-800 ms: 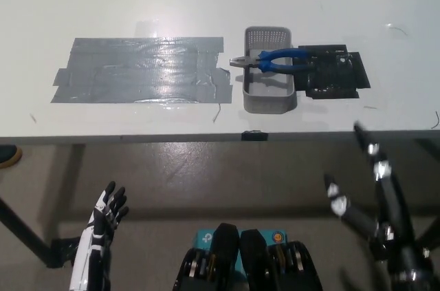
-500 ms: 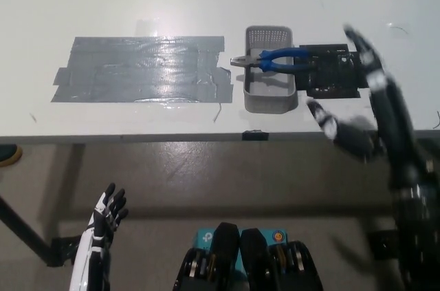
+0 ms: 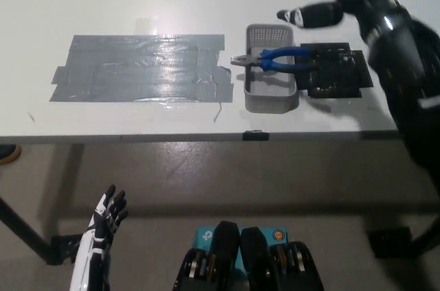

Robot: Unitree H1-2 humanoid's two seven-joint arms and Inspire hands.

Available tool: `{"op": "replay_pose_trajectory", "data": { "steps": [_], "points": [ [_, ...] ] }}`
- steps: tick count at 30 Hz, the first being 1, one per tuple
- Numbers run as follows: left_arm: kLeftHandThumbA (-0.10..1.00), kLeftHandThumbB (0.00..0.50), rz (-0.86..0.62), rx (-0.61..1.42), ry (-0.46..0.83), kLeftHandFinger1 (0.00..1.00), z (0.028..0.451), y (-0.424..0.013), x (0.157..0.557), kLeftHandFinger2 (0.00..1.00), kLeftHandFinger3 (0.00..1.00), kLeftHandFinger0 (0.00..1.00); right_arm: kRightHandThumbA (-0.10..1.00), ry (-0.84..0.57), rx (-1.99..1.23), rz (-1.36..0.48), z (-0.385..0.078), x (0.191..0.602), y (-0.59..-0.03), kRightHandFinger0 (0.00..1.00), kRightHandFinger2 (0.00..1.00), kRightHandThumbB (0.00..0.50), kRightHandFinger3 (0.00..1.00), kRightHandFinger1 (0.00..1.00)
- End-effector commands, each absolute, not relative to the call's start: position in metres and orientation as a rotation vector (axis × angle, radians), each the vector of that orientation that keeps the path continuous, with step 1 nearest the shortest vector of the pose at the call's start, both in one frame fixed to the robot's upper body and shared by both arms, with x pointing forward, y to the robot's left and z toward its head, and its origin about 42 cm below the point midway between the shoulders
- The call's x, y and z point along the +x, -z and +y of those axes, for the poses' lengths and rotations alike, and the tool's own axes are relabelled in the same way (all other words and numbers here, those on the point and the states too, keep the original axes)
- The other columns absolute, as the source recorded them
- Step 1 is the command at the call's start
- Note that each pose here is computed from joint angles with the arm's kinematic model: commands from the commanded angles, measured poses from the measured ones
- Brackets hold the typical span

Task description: The robot picks the blue plier placed on top of the container and places it on the grey area of the table

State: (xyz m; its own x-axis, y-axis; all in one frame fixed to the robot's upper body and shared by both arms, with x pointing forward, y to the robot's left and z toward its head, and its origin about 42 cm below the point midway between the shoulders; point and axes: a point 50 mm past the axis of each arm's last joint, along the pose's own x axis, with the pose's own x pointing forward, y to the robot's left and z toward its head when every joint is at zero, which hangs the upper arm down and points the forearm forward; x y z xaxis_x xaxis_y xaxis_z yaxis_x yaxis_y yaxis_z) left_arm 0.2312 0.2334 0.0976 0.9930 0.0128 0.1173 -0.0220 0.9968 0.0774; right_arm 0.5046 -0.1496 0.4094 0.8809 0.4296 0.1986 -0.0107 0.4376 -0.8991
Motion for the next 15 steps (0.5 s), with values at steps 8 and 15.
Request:
{"op": "replay_pose_trajectory", "data": {
  "steps": [8,15],
  "points": [
    [1.00,0.000,-0.197,0.118,-0.037,1.00,0.238,-0.113,0.233,1.00,1.00,1.00,0.95,-0.377,-1.245,-0.137,-0.109,0.560,-0.450,1.00,1.00,0.384,1.00,1.00],
    [1.00,0.000,-0.191,0.122,-0.013,1.00,0.233,-0.113,0.235,1.00,1.00,1.00,0.99,-0.412,-1.215,-0.013,-0.100,0.577,-0.425,1.00,1.00,0.436,1.00,1.00]
  ]
}}
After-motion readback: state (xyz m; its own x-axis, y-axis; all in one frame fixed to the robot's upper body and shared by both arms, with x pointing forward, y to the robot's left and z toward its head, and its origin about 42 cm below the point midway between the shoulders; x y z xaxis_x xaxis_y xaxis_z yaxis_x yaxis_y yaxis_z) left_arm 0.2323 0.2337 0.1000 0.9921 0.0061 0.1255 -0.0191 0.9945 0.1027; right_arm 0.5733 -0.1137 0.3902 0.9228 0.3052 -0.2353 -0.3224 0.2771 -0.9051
